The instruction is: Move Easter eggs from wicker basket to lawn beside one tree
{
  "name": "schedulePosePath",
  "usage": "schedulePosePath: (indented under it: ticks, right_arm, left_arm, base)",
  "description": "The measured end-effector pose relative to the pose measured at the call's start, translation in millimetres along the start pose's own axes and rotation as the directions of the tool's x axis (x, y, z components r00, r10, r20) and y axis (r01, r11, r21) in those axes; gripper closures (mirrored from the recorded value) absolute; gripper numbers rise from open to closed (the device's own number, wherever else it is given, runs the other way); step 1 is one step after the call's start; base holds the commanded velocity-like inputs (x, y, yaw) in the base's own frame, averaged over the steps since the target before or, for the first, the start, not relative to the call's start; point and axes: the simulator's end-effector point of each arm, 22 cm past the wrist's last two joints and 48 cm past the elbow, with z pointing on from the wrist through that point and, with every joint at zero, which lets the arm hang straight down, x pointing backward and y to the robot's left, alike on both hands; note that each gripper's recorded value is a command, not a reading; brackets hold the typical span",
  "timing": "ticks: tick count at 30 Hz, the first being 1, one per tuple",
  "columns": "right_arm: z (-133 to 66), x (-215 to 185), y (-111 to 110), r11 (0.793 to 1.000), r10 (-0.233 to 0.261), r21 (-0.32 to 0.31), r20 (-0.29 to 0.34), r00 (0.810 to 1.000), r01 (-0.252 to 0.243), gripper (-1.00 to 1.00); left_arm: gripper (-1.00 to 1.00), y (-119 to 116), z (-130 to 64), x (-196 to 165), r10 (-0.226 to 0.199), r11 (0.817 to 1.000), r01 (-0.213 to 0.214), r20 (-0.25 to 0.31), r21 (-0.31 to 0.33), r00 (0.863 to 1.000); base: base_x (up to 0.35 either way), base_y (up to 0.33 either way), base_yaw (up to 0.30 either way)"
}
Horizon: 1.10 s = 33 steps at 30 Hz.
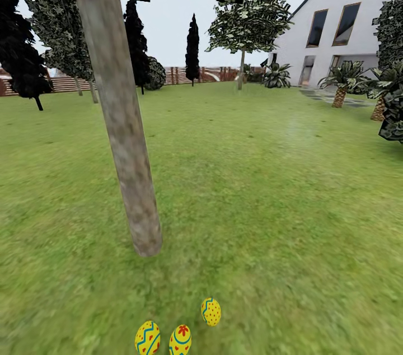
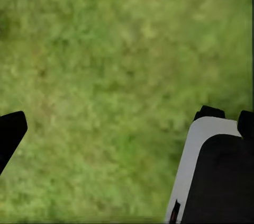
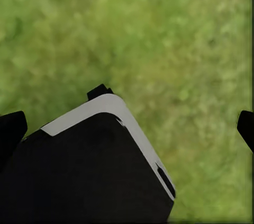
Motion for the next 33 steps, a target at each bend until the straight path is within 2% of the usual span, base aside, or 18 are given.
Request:
schedulePosePath:
  ticks: [7,18,27,33]
  right_arm:
    - [1.8,-4.2,-22.2,1.0,-0.001,0.029,0.002,1.0,0.001,-1.0]
    - [1.9,0.3,-26.1,0.999,-0.006,0.035,-0.008,1.0,0.006,-1.0]
    - [-2.3,54.8,-32.5,0.998,-0.014,0.055,-0.118,0.993,0.021,-1.0]
    - [-4.3,68.6,-36.2,0.998,-0.012,0.063,-0.147,0.989,0.021,-1.0]
  left_arm:
    - [-1.0,-2.4,-8.1,36.1,0.019,1.0,-0.019,-0.046,0.019,0.999]
    - [-1.0,-6.9,-10.7,43.9,0.014,1.0,-0.013,-0.057,0.025,0.998]
    - [-1.0,-4.8,-10.4,44.5,0.008,1.0,-0.007,-0.063,0.019,0.998]
    - [-1.0,-4.1,-10.2,44.4,0.011,1.0,-0.01,-0.064,0.018,0.998]
  base:
    - [0.0,0.0,0.0]
    - [0.0,0.0,0.0]
    - [0.0,0.0,0.0]
    - [0.0,0.0,0.0]
